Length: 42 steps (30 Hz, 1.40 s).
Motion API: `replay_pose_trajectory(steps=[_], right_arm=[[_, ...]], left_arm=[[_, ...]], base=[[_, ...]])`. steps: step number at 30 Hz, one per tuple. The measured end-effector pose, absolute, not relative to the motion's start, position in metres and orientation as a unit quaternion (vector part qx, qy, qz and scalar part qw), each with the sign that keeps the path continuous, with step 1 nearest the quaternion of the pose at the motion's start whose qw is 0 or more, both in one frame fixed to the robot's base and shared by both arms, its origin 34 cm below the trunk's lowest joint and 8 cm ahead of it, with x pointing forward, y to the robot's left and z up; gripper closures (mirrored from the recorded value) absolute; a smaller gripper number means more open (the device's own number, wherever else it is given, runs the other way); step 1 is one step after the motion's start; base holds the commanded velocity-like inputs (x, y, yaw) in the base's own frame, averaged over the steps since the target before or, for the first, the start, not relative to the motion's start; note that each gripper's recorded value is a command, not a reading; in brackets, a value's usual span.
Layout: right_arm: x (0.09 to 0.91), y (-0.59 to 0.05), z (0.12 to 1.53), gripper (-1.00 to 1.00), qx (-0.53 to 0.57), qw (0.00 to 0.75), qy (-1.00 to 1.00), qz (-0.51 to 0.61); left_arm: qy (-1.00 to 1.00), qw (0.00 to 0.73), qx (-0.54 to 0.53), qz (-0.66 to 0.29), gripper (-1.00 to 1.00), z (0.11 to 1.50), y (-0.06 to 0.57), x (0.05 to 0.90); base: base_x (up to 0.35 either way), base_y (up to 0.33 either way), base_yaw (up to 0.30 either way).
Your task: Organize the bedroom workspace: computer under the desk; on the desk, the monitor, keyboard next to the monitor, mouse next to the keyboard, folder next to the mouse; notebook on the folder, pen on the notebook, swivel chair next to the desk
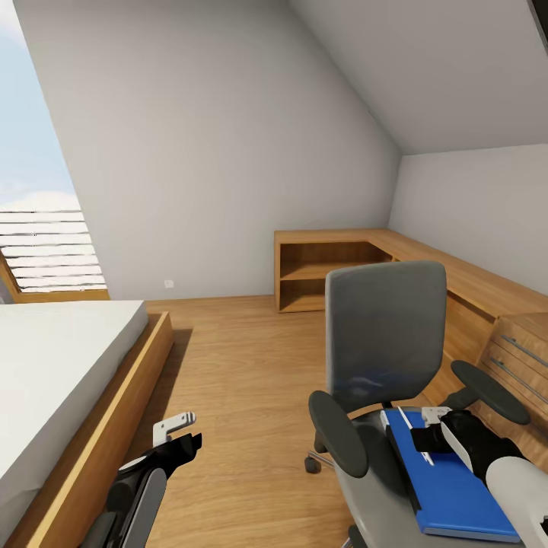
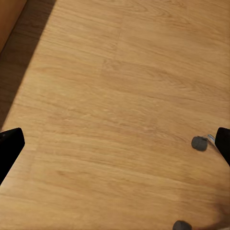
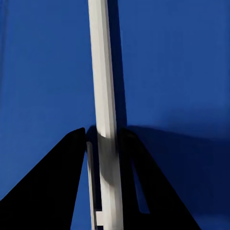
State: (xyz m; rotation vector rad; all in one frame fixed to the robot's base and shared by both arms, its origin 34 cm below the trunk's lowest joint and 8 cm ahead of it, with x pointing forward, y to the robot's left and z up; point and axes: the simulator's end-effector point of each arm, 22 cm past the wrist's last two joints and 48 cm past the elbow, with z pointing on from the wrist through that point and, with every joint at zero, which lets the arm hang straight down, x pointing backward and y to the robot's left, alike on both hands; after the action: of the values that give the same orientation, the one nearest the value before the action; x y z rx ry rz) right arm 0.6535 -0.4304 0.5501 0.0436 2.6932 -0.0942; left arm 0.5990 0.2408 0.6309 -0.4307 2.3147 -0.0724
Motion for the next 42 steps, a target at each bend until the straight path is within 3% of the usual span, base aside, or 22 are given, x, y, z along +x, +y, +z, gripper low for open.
replay_pose_trajectory(steps=[42], right_arm=[[0.65,-0.433,0.562,1.0,0.013,0.213,0.976,-0.039]], left_arm=[[0.909,0.381,-0.169,-0.028,-1.0,0.647,0.24,0.601]], base=[[-0.038,0.0,0.0]])
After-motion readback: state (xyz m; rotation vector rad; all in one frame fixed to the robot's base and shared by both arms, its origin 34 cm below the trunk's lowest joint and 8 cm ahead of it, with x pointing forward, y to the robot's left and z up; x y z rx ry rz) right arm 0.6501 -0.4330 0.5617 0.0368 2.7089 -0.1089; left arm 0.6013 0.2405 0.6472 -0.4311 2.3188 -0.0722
